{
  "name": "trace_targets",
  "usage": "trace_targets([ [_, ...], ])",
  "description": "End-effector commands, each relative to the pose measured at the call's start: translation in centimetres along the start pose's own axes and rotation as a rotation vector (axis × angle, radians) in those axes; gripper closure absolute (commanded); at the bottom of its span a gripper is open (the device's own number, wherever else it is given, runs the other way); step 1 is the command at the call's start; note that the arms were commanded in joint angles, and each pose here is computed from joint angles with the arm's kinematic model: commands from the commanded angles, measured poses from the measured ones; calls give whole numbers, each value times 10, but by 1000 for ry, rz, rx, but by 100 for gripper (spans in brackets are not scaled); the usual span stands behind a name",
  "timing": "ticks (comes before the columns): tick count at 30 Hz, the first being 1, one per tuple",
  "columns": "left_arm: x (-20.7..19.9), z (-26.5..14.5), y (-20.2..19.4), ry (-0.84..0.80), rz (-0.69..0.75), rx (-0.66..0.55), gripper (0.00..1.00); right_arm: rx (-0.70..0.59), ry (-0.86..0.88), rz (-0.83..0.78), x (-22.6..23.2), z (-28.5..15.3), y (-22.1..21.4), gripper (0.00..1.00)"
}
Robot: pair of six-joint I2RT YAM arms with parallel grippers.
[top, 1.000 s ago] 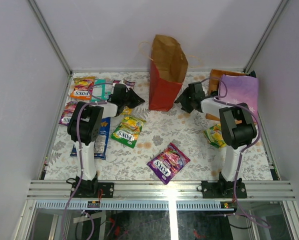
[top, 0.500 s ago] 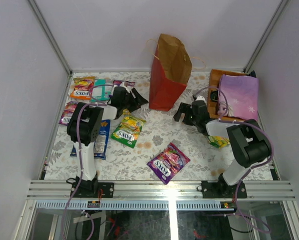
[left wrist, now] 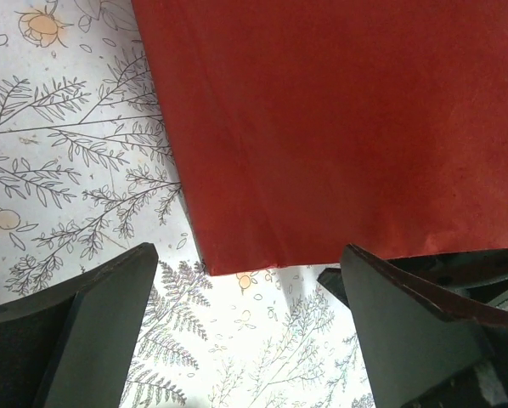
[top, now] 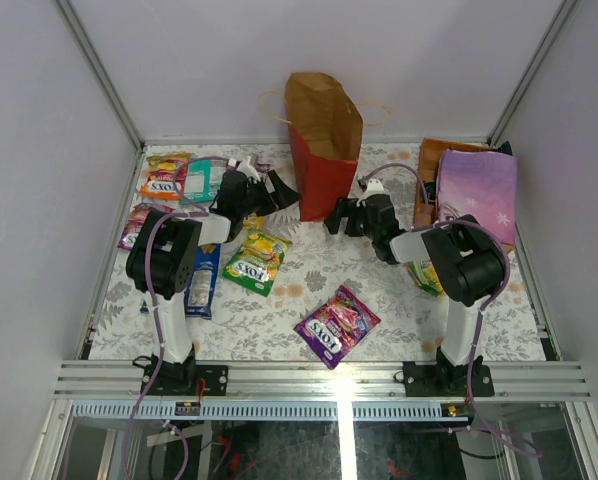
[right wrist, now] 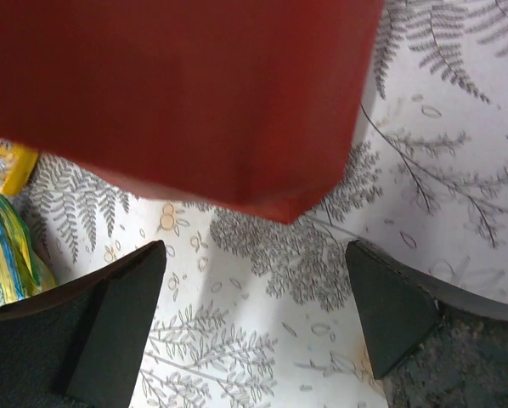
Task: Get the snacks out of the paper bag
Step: Adjust the paper bag at the center of the board.
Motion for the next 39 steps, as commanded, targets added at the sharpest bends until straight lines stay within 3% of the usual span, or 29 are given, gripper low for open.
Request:
trace_targets([
  [1, -9, 3, 8, -62, 61, -47, 11, -107, 89, -49, 24, 15, 28, 8],
  [7, -4, 8, 5, -43, 36, -35, 11, -171, 51, -91, 17, 21, 33, 9],
  [14, -3, 10, 4, -53, 20, -26, 11, -200, 53, -144, 20, 26, 44, 0],
  [20, -5, 14, 4, -83, -4, -22, 11, -172, 101, -158, 25, 33, 42, 0],
  [39, -7, 39, 16, -146, -38, -10, 12, -186, 204, -143, 40, 43, 51, 22],
])
Point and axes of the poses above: each gripper's point midway between its finger pads, its own z axis out along the fingers, its own x axis along the line the jaws close on, y = z × x, the point moved 5 cm from there along -z, back along the fingers, and after that the axes turned 8 degrees about z, right-handed, at the moved point
